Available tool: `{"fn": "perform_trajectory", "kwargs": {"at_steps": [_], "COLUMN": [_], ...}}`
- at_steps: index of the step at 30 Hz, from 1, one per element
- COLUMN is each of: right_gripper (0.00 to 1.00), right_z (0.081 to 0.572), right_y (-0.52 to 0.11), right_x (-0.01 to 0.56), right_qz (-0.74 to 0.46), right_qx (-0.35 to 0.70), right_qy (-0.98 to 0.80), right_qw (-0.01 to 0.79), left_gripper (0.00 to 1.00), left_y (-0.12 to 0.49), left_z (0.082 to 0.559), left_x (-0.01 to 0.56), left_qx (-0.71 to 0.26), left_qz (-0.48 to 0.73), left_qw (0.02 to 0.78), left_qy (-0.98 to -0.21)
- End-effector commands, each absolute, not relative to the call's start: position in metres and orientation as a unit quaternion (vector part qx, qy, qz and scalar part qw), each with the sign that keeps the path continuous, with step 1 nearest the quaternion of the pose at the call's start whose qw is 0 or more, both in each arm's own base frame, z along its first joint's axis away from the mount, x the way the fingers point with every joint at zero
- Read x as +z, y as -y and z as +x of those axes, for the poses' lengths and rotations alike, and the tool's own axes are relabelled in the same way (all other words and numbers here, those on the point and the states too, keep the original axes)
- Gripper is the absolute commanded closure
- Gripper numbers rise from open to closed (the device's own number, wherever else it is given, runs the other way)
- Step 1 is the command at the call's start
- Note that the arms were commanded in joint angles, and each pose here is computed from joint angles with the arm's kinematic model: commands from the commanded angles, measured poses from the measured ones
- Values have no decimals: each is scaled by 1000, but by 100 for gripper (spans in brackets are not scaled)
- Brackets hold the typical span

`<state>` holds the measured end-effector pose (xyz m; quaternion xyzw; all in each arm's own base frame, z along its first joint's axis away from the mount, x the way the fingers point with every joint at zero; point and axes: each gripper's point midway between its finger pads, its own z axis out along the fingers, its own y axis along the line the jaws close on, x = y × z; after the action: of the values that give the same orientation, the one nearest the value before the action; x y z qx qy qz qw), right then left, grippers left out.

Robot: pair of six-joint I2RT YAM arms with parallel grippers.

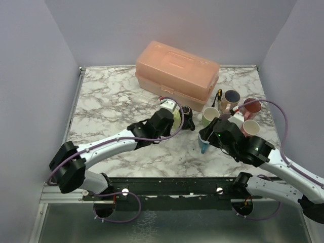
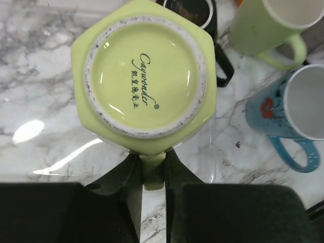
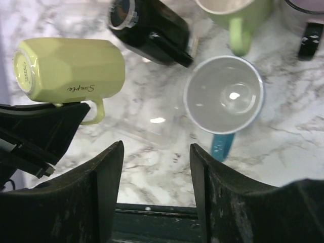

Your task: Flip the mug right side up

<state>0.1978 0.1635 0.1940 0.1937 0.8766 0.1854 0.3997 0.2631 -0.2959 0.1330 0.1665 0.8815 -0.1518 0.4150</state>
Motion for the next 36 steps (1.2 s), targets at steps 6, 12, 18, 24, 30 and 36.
{"fn": "perform_trajectory", "kwargs": {"at_steps": [6,12,18,24,30,36], "right_gripper": [33,25,25,25,26,30], "right_z": [203,182,154,131,121,109], "right_y": [-203,-230,-252,-266,-264,-254], "right_x": [322,385,439,472,488,502], "right_qz": [125,21,-79,-144,-155,-157], "right_qx": [408,503,581,630,651,670], "right_qy": [-750,-680,-595,-532,-501,-456], "right_qw": [505,532,549,547,549,563], "left_gripper": [100,100,100,100,100,100], "left_y": [305,304,310,321,315,315], "left_z": [268,235,193,140,110,102], "left_x": [353,448,503,547,570,573], "left_qx": [-320,-441,-549,-660,-698,-710], "left_qz": [129,122,149,214,255,263], "left_qw": [604,639,618,559,536,522], "left_qy": [-719,-619,-543,-454,-401,-393]}}
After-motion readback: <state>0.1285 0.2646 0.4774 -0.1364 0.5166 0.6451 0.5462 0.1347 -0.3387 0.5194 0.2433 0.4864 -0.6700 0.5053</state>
